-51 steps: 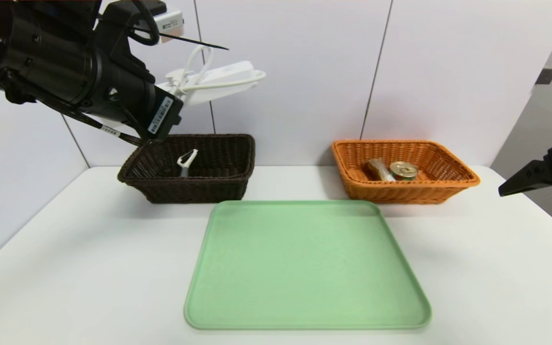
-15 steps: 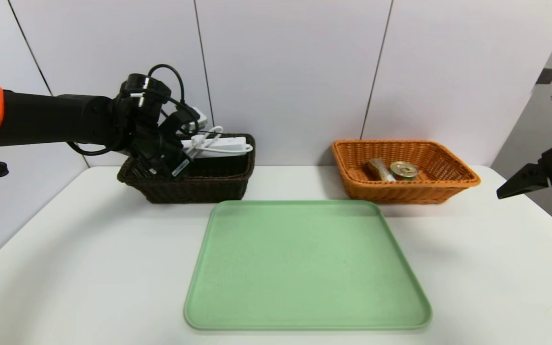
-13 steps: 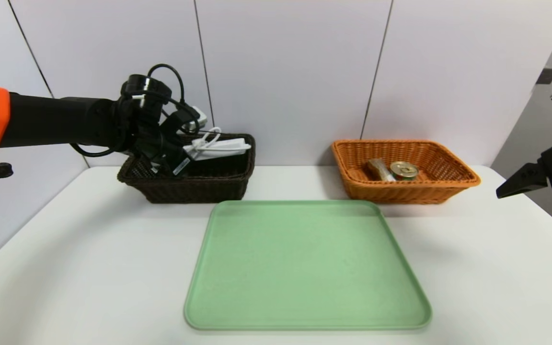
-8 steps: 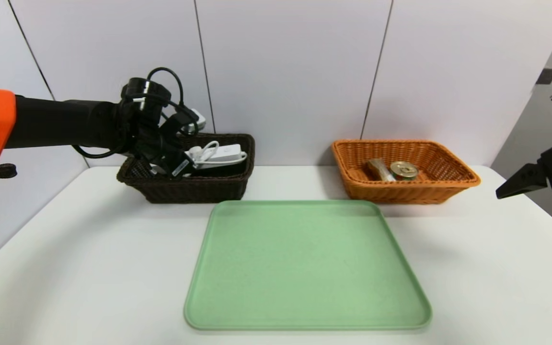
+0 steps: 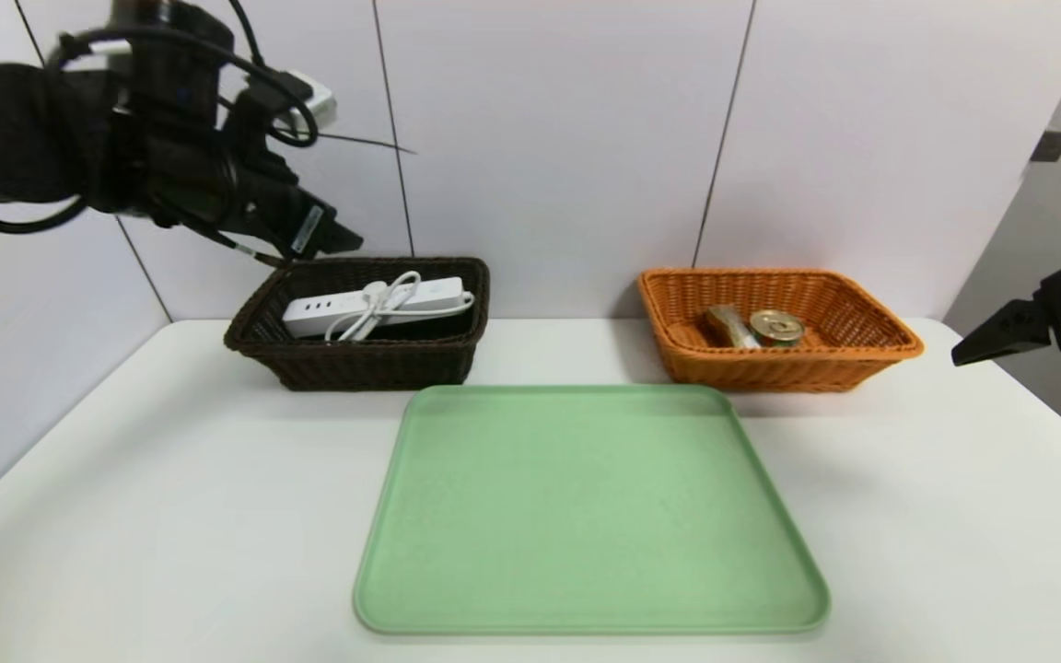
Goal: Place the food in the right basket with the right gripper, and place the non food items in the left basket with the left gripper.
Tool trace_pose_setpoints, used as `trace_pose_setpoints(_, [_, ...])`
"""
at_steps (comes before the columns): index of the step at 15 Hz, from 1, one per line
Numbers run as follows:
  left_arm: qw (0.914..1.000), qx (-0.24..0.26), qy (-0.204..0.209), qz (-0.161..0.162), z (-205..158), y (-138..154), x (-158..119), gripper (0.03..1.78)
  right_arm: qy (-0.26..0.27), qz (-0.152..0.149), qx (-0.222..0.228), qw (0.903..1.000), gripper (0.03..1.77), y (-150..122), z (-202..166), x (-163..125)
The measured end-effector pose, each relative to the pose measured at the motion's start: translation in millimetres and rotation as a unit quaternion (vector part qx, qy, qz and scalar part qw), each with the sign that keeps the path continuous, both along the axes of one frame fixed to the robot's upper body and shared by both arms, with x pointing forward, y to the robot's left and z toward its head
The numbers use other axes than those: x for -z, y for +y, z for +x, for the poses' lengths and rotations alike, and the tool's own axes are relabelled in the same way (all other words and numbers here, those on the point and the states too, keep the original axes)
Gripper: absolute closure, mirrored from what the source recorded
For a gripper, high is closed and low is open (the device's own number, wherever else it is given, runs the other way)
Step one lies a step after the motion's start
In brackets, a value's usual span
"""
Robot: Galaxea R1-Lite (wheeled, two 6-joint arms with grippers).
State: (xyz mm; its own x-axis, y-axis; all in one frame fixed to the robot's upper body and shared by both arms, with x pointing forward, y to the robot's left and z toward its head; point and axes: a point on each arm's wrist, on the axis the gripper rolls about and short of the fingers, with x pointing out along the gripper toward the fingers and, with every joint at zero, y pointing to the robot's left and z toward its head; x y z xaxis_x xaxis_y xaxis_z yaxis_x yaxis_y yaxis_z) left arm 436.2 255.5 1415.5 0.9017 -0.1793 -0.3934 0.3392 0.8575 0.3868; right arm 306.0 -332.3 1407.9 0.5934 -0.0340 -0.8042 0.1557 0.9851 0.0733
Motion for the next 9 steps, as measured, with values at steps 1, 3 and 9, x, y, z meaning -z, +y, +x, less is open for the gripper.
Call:
trace_pose_setpoints(1, [0.9992, -0.019, 0.004, -0.033, -20, -2, -14, 0.33, -0.014, -0.002, -0.003, 0.9999, 0.09, 0, 1, -2])
trace_pose_setpoints(3, [0.9905, -0.054, 0.028, -0.124, -64, -8, -34, 0.28, -0.063, -0.014, -0.024, 0.9976, 0.09, 0, 5, -11])
trace_pose_setpoints(9, [0.9586, -0.194, 0.036, -0.206, -149, 8, -41, 0.18, -0.262, -0.098, -0.126, 0.9518, 0.09, 8, 12, -49])
